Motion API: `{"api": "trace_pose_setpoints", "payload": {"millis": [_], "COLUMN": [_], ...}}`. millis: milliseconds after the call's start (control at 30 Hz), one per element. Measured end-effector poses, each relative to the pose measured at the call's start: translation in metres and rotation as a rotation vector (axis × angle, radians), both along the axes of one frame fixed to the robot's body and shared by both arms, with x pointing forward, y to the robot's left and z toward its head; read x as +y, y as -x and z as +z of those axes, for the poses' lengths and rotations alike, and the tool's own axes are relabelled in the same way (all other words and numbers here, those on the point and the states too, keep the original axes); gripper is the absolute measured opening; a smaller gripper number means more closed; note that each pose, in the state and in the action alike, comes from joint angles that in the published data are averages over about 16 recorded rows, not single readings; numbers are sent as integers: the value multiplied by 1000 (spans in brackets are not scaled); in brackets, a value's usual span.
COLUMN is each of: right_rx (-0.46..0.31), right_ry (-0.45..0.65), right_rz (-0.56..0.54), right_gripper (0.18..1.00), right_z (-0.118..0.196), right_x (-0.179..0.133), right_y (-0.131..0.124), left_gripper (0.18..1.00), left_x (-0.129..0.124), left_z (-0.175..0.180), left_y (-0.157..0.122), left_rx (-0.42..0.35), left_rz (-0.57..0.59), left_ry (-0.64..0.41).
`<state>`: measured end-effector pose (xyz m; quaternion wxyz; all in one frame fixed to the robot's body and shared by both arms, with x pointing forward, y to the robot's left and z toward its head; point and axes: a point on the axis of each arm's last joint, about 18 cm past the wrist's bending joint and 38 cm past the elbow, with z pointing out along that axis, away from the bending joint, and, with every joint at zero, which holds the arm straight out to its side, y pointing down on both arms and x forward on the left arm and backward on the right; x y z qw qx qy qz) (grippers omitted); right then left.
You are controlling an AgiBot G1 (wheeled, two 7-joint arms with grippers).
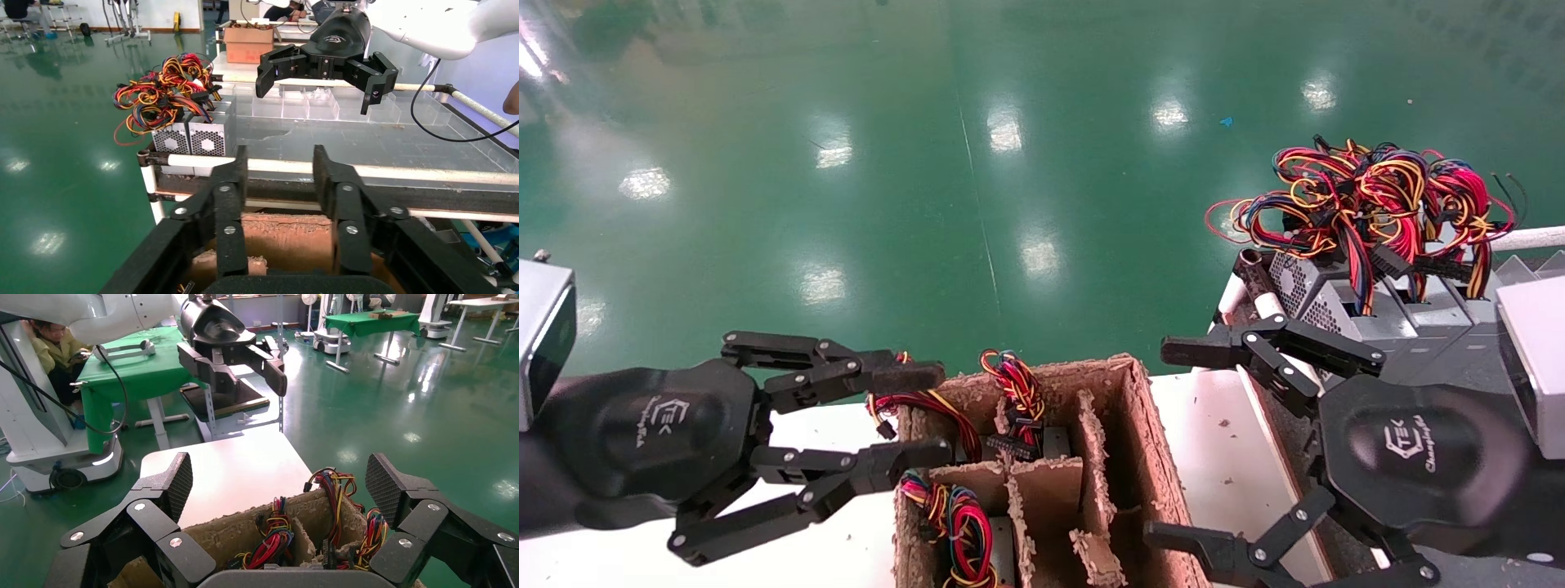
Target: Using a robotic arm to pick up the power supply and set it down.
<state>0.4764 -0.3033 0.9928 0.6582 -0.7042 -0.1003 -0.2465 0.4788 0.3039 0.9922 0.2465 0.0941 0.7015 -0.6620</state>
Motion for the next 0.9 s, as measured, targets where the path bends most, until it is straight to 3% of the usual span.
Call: {"api": "trace_pose_setpoints", "payload": {"millis": [333, 533, 900], "right_rx": [0, 1, 32], "right_ry": [0, 0, 10], "right_rz": [0, -1, -21], "right_gripper": [1001, 1001, 1001], "right_z": [0, 0, -10], "right_x": [0, 0, 6], "right_y": [0, 0, -14], "left_gripper": [342, 259, 204], "left_x": [0, 0, 0], "left_z": [0, 0, 0], "left_y": [0, 0, 0], "left_rx": [0, 0, 0], "left_rz": [0, 0, 0], "left_ry": [0, 0, 0]}}
